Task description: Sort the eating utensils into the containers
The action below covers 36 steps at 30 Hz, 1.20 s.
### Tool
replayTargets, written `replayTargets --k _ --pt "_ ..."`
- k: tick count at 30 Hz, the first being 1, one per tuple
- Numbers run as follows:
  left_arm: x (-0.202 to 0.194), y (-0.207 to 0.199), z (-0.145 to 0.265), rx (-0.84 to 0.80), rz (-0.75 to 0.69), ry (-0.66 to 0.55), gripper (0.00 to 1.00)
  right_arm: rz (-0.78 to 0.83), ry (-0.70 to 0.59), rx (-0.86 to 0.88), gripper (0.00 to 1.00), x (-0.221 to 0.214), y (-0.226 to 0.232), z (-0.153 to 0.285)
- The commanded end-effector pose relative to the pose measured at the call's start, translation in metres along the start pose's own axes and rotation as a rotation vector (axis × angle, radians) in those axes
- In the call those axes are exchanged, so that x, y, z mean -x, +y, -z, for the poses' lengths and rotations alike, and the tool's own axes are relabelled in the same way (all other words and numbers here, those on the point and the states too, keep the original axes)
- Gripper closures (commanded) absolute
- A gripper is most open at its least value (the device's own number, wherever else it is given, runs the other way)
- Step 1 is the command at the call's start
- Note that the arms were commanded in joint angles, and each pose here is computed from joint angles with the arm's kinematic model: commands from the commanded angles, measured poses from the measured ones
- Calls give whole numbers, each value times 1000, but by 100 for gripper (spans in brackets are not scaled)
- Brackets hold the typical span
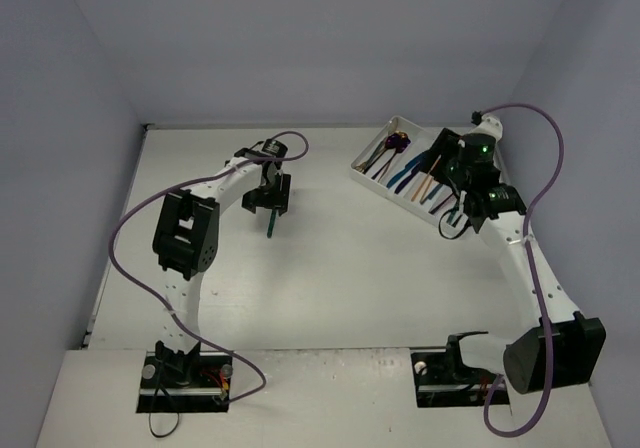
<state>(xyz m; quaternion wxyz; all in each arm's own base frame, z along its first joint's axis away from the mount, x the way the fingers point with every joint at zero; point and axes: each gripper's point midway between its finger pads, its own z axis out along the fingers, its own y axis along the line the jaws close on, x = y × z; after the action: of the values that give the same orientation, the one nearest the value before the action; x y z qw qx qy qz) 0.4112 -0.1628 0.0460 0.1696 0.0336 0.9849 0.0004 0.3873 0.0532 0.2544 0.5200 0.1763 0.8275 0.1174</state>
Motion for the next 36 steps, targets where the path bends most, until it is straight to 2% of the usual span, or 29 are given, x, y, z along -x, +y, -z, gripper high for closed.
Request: replayTargets --k 1,9,19,21,24,30,32,36 --pt "31 -9 12 -52 10 -65 39 -26 36 46 43 -19 1 15" --pt "30 -10 -7 -40 15 -36 51 -31 45 55 43 -27 -3 29" --pt "19 -8 -33 -23 38 23 100 -35 48 71 43 -29 -2 37" --pt "23 -16 -25 -66 45 14 100 -33 54 91 43 -29 3 38" --pt "43 -26 9 -131 81 -59 100 -19 105 183 42 -35 20 39" --pt "85 -65 113 -373 211 -274 100 24 221 390 28 -51 66 47" --pt "93 -81 152 -473 244 -349 100 62 232 445 24 -55 88 54" --pt "92 -108 217 -627 279 -445 100 137 250 527 23 -65 126 64"
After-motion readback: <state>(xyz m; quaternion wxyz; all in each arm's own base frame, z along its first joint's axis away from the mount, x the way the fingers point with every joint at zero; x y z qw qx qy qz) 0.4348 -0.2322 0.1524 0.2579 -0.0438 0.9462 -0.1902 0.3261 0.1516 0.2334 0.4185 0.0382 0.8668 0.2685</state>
